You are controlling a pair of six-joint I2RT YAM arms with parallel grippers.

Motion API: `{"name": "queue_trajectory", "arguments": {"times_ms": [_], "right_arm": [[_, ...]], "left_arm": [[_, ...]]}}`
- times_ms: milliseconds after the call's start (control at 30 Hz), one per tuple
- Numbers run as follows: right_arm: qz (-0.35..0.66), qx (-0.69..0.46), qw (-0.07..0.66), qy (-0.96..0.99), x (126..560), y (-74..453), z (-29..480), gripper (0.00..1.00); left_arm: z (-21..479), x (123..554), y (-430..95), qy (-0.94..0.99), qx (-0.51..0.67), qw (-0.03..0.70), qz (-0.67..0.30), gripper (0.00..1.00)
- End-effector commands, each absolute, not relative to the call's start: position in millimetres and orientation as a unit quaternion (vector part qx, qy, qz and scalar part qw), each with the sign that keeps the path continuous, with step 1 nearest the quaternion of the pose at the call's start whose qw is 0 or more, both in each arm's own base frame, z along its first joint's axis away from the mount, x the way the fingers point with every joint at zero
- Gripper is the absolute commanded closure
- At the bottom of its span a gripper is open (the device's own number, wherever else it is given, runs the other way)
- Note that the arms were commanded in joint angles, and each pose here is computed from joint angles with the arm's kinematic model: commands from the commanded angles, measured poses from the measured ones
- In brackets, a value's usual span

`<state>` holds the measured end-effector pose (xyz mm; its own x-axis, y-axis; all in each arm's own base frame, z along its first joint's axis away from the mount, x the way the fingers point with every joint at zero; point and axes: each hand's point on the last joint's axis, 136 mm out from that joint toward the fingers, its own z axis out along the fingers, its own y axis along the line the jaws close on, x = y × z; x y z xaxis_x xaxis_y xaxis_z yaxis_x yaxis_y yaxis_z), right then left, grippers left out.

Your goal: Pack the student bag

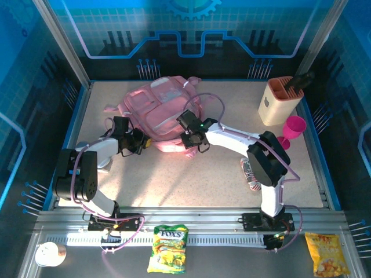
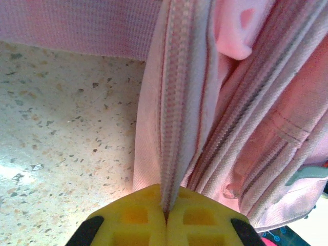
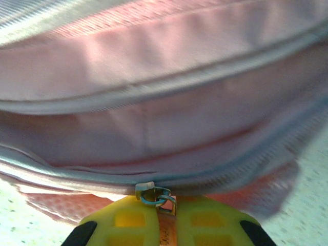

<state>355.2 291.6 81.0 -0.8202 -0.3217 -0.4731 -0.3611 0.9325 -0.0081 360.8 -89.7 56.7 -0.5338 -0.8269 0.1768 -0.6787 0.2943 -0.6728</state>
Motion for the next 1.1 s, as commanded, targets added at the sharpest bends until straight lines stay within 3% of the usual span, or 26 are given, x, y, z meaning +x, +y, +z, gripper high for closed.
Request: {"name": "queue_trajectory", "arguments": {"times_ms": [0,200,433,700,1067], "right_arm": [[-0.03,-0.133,0.276,0.952,366,239,102,0.99],[-0.04,-0.09,0.258,0.961,373,206,96,0.93],[0.012,-0.145,0.222,0.964,383,230,82,0.88],[-0.023,-0.158,0.212,0.964,393,219,78,0.96],[0.089,-0.194,0.163,0.963,306,261,78,1.0]], "left_arm": [[66,371,-80,0.801,-0.464,0.126,-0.356,0.99],[63,369,-80,0.805,-0.462,0.122,-0.353,0.99],[64,366,-80,0.812,-0.453,0.121,-0.347,1.0],[72,372,-82,0.823,-0.43,0.125,-0.349,1.0],[80,403,-98,0.844,-0.38,0.128,-0.355,0.94]]}}
